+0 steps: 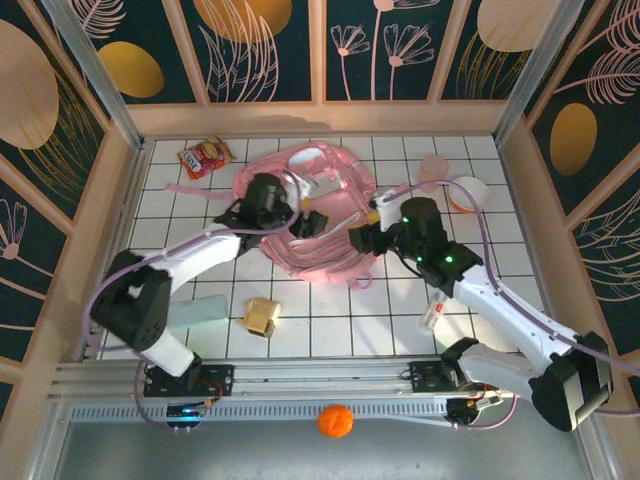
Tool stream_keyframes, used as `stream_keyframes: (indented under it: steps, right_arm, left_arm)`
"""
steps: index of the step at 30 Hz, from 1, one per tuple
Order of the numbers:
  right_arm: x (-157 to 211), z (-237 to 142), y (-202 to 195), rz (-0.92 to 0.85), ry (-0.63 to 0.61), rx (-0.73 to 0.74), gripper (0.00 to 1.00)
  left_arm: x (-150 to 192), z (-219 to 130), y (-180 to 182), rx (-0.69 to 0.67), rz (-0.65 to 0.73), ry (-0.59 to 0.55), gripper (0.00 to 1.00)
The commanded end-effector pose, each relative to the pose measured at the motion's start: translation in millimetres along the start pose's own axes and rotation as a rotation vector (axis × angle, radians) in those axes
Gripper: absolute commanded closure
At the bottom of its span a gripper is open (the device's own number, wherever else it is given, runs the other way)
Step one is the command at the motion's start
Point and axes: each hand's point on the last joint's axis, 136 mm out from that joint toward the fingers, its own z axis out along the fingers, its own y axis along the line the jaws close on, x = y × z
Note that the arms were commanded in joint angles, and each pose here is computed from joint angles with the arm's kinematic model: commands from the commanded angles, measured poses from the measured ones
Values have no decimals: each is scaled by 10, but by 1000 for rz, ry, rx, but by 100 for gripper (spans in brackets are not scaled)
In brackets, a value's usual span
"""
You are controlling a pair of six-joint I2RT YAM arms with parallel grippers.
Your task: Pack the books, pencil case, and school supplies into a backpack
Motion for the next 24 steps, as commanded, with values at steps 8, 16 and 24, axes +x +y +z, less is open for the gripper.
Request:
stream_keyframes:
  steps: [8, 16, 24]
  right_arm:
    - [899, 485, 548, -691, 359, -237, 36]
    - [967, 1057, 390, -757, 396, -116, 21]
    - [1369, 1239, 163, -857, 488, -48, 26]
  left_arm:
    - [265, -768, 741, -181, -438, -140, 19]
    - [611, -1030, 946, -298, -604, -233, 19]
    - [786, -1053, 994, -329, -725, -248, 20]
